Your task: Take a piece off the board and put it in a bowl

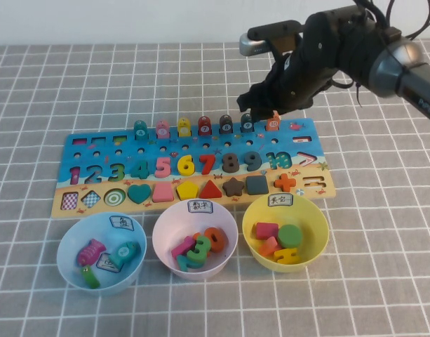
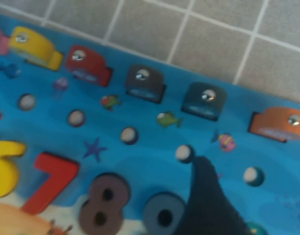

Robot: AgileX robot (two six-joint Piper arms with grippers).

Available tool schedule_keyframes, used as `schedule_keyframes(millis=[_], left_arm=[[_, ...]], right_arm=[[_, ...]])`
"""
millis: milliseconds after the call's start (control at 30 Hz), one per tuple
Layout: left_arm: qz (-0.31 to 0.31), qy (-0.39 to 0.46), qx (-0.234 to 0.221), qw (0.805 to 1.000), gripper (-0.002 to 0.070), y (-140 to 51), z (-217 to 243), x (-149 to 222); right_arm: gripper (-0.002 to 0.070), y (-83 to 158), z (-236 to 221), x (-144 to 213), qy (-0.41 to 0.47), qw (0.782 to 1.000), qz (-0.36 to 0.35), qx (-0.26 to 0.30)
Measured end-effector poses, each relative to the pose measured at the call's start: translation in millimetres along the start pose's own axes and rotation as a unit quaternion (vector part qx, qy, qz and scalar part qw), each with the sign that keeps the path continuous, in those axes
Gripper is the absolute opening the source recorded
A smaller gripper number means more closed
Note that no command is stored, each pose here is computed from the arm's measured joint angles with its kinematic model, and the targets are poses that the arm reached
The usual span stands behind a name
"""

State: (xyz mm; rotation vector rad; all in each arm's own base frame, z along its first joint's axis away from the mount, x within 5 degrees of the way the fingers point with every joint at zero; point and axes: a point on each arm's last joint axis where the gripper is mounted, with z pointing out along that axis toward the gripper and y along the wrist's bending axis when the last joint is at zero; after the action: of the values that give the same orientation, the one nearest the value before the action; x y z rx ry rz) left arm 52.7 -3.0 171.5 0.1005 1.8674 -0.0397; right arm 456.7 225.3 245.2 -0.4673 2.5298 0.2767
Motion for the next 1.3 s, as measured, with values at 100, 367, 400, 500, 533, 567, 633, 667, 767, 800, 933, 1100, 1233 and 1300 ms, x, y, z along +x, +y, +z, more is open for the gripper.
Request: schedule_keyframes(millis=[100, 367, 400, 500, 533, 567, 633, 667, 767, 800, 933, 1100, 1233, 1300], left_arm=[[0.0, 0.0, 0.0, 1.0, -0.0001, 0.0, 0.0, 0.0], [0.0, 0.0, 0.0, 1.0, -0.0001, 0.0, 0.0, 0.0], [0.0, 0.0, 0.0, 1.0, -0.0001, 0.0, 0.0, 0.0], [0.0, 0.0, 0.0, 1.0, -0.0001, 0.0, 0.0, 0.0], [0.0, 0.0, 0.0, 1.0, -0.0001, 0.0, 0.0, 0.0], [0.0, 0.0, 0.0, 1.0, -0.0001, 0.0, 0.0, 0.0], [0.0, 0.0, 0.0, 1.0, -0.0001, 0.0, 0.0, 0.0], [0.0, 0.0, 0.0, 1.0, -0.0001, 0.0, 0.0, 0.0], [0.0, 0.0, 0.0, 1.0, -0.0001, 0.0, 0.0, 0.0], [0.0, 0.0, 0.0, 1.0, -0.0001, 0.0, 0.0, 0.0], [0.0, 0.0, 0.0, 1.0, -0.0001, 0.0, 0.0, 0.0], [0.0, 0.0, 0.0, 1.0, -0.0001, 0.0, 0.0, 0.0], [0.0, 0.0, 0.0, 1.0, -0.0001, 0.0, 0.0, 0.0], [0.0, 0.0, 0.0, 1.0, -0.0001, 0.0, 0.0, 0.0]], right_arm=[[0.0368, -6.1, 7.0, -0.3, 0.002, 1.0, 0.005, 0.007], [0.0368, -15.2, 19.2, -1.1, -0.008, 1.0, 0.014, 0.017], [0.0368, -15.1, 19.2, -2.1, -0.014, 1.0, 0.014, 0.016], [0.0368, -15.2, 21.5, -4.1, -0.026, 0.999, 0.014, 0.015], [0.0368, -15.3, 23.6, -4.3, -0.029, 0.999, 0.014, 0.015], [0.0368, -15.5, 25.7, -4.1, -0.029, 0.999, 0.014, 0.015], [0.0368, -16.2, 31.9, -1.7, -0.024, 0.999, 0.013, 0.016], [0.0368, -16.4, 33.8, -1.0, -0.023, 1.0, 0.013, 0.016], [0.0368, -18.6, 39.8, 1.5, -0.018, 1.0, 0.015, 0.018], [0.0368, -19.7, 40.8, 1.8, -0.017, 1.0, 0.015, 0.019], [0.0368, -23.3, 42.7, 2.0, -0.018, 0.999, 0.011, 0.026], [0.0368, -23.4, 42.6, -0.5, -0.032, 0.999, 0.01, 0.027], [0.0368, -23.5, 42.5, -1.3, -0.037, 0.999, 0.009, 0.027], [0.0368, -23.6, 42.5, -1.5, -0.038, 0.999, 0.008, 0.028]])
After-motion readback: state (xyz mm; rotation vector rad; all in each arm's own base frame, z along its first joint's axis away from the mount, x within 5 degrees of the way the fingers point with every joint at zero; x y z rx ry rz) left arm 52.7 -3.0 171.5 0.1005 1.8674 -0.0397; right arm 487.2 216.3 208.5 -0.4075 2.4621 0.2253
